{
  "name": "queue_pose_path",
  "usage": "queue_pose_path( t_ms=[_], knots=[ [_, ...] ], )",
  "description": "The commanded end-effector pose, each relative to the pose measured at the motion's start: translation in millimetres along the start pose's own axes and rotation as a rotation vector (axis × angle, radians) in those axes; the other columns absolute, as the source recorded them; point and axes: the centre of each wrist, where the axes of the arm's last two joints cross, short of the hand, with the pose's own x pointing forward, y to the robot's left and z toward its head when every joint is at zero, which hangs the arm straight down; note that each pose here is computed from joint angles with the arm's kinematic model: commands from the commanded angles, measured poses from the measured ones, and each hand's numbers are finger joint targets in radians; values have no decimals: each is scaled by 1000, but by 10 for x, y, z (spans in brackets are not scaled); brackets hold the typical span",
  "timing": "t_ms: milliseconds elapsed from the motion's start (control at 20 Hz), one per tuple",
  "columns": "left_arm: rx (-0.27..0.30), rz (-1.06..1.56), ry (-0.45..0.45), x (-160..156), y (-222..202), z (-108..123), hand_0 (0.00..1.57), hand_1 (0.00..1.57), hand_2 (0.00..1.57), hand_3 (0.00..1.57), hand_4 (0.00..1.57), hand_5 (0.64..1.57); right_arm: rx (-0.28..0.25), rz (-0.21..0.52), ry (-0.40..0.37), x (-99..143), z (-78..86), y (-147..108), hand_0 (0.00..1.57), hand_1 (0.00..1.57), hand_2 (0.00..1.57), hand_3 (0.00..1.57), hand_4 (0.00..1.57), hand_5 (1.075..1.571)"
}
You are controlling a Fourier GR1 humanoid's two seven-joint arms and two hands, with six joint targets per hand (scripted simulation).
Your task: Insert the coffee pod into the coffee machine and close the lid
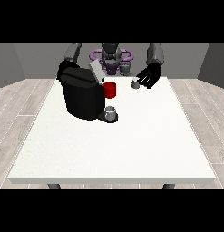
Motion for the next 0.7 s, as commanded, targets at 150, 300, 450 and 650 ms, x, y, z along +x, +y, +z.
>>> queue_pose_path(
  t_ms=[150,300,450,650],
  knots=[
    [17,8,-36,167,398,-104,1255,1255,1332,1288,556,1571,21,-11,-24,-29,29,126,0,0,0,0,489,1571],
    [95,-45,-58,362,686,-185,1256,1256,1327,1277,536,1571,25,-25,-60,85,-25,254,0,0,0,0,496,1571],
    [109,-11,-58,543,786,-271,1017,1017,1206,1226,503,1571,45,-15,-80,164,-86,239,0,0,0,0,500,1571],
    [170,24,-28,665,1066,-309,1209,1209,1245,1188,486,1571,76,-5,-123,310,-117,230,0,0,0,0,494,1571]
  ],
)
